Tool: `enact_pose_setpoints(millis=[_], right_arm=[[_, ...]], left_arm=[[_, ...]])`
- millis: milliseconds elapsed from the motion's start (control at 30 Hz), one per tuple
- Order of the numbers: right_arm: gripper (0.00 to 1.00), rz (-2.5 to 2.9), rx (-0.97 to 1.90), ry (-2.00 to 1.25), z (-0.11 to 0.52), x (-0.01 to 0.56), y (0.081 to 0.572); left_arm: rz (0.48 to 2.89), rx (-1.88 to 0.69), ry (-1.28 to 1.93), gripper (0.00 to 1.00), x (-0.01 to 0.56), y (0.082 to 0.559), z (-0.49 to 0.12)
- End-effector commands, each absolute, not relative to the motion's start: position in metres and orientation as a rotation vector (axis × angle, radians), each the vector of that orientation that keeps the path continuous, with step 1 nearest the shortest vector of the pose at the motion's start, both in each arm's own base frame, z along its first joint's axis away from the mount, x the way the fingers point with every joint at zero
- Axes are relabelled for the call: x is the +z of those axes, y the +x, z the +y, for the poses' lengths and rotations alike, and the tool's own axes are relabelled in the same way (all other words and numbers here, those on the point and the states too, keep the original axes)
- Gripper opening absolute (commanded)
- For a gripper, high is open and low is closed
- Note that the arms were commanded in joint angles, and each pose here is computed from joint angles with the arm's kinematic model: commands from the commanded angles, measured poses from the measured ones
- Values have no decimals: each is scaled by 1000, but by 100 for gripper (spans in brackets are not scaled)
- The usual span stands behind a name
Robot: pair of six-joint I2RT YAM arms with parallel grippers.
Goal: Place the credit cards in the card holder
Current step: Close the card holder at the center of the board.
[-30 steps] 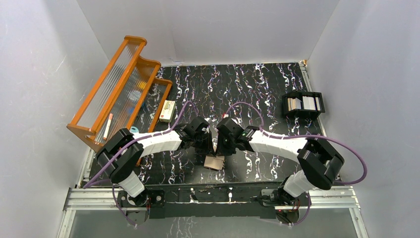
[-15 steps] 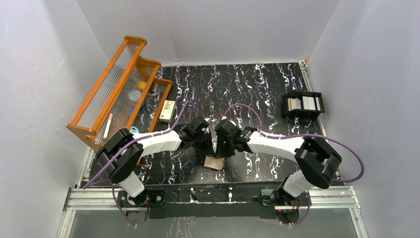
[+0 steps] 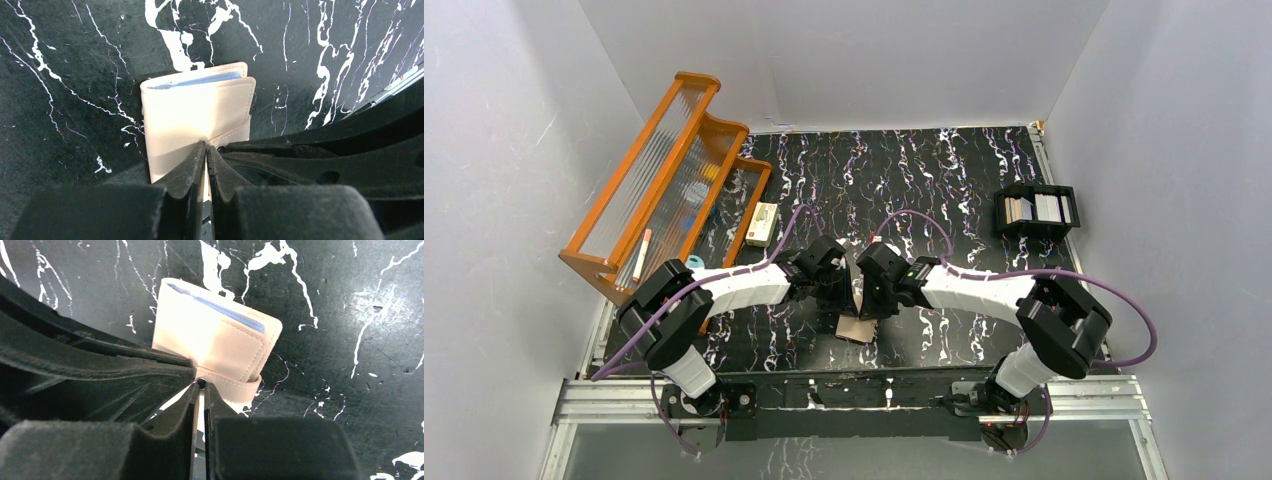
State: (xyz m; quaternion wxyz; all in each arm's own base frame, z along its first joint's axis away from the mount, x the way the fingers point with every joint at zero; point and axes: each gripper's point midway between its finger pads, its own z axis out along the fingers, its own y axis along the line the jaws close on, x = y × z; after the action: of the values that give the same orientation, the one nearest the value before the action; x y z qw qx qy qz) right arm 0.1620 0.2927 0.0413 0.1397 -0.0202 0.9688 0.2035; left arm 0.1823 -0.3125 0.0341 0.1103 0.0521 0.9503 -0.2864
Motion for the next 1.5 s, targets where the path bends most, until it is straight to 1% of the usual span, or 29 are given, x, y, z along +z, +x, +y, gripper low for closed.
enact_pose_setpoints(millis=[0, 300, 400, 467, 567, 667, 867, 900, 933, 967, 1000, 1033, 1067, 1233, 1333, 1467], right_arm=[[16, 2837, 471, -30, 280, 24, 160], [16, 2902, 368, -26, 268, 3, 152], [16, 2893, 392, -37, 273, 8, 154], [17, 2854, 462, -51, 283, 25, 160], [25, 2766, 567, -68, 298, 63, 171], [31, 2653, 660, -69, 304, 107, 180], [56, 2425, 758, -37, 286, 185, 189], [62, 2389, 766, -31, 281, 198, 189], [67, 2358, 764, -23, 274, 209, 189], [74, 2326, 770, -13, 268, 222, 189], [81, 2285, 785, 3, 260, 237, 187], [95, 2262, 776, 1, 253, 245, 187], [98, 2219, 785, -5, 245, 259, 185], [98, 2053, 818, 36, 210, 311, 179], [98, 1985, 826, 85, 192, 329, 176], [98, 1957, 838, 96, 183, 335, 172]], left_arm=[[2817, -807, 159, 6, 34, 172, -302], [2819, -804, 152, 6, 33, 171, -301], [2810, -810, 150, 6, 36, 172, -302], [2793, -794, 148, 7, 43, 176, -302], [2737, -746, 147, 15, 66, 189, -299], [2652, -717, 150, 21, 100, 202, -296], [2476, -706, 165, 43, 182, 215, -283], [2453, -700, 171, 47, 194, 216, -280], [2417, -704, 175, 52, 211, 217, -276], [2386, -706, 179, 90, 225, 216, -272], [2357, -707, 183, 97, 238, 216, -268], [2323, -714, 187, 99, 251, 215, -264], [2286, -723, 190, 99, 265, 214, -260], [2152, -765, 202, 99, 309, 205, -242], [2115, -800, 206, 98, 319, 196, -234], [2094, -837, 174, 99, 319, 187, -227]])
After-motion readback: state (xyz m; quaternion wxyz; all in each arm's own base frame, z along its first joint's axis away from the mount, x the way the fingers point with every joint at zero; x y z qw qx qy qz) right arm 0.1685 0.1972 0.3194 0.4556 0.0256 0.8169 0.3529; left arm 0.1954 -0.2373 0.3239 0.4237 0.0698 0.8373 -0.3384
